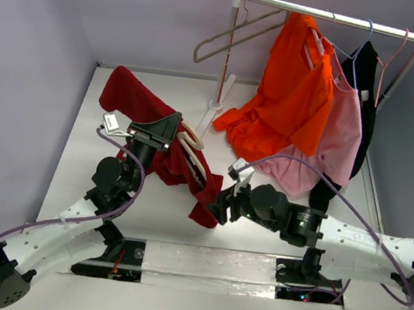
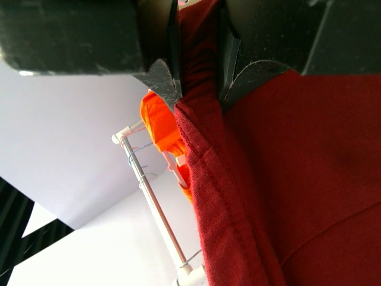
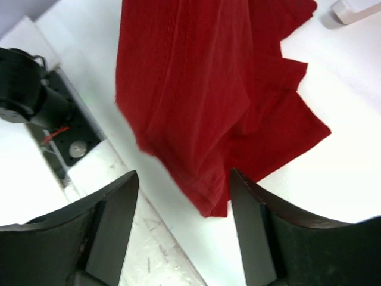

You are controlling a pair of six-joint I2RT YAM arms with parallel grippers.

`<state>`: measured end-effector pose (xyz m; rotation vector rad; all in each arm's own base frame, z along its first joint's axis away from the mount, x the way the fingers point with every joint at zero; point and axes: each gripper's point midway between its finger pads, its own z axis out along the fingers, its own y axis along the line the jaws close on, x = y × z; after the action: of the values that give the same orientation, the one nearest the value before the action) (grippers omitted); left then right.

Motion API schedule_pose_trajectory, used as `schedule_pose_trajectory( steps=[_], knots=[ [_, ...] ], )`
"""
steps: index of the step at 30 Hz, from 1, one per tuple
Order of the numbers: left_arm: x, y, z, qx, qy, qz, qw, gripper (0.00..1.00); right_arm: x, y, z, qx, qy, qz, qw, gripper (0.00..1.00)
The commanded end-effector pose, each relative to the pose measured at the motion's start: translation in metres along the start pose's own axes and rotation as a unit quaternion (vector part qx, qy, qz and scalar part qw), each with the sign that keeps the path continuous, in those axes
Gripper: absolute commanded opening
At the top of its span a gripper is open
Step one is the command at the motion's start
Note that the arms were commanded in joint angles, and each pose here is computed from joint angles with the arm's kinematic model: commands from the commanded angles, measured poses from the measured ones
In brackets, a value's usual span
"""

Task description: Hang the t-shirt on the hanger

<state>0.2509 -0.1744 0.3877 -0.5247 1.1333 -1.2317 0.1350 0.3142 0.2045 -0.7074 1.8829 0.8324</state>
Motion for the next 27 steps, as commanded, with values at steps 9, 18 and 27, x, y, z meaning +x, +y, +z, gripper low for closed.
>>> schedule_pose_trajectory(
  steps=[9, 18, 27],
  knots=[
    [-0.001, -0.014, -0.002, 0.032, 0.003, -0.035, 0.999, 0.00, -0.057, 0.000, 0.022, 0.043, -0.057, -0.058, 0.996, 0.41],
    [0.014, 0.004, -0.012, 0.023, 0.025, -0.053, 0.998, 0.00, -0.085, 0.002, 0.029, 0.063, -0.077, -0.077, 0.992, 0.35],
    [0.019, -0.003, -0.016, 0.030, 0.043, -0.065, 0.997, 0.00, -0.094, 0.003, 0.048, 0.069, -0.088, -0.085, 0.990, 0.34]
  ],
)
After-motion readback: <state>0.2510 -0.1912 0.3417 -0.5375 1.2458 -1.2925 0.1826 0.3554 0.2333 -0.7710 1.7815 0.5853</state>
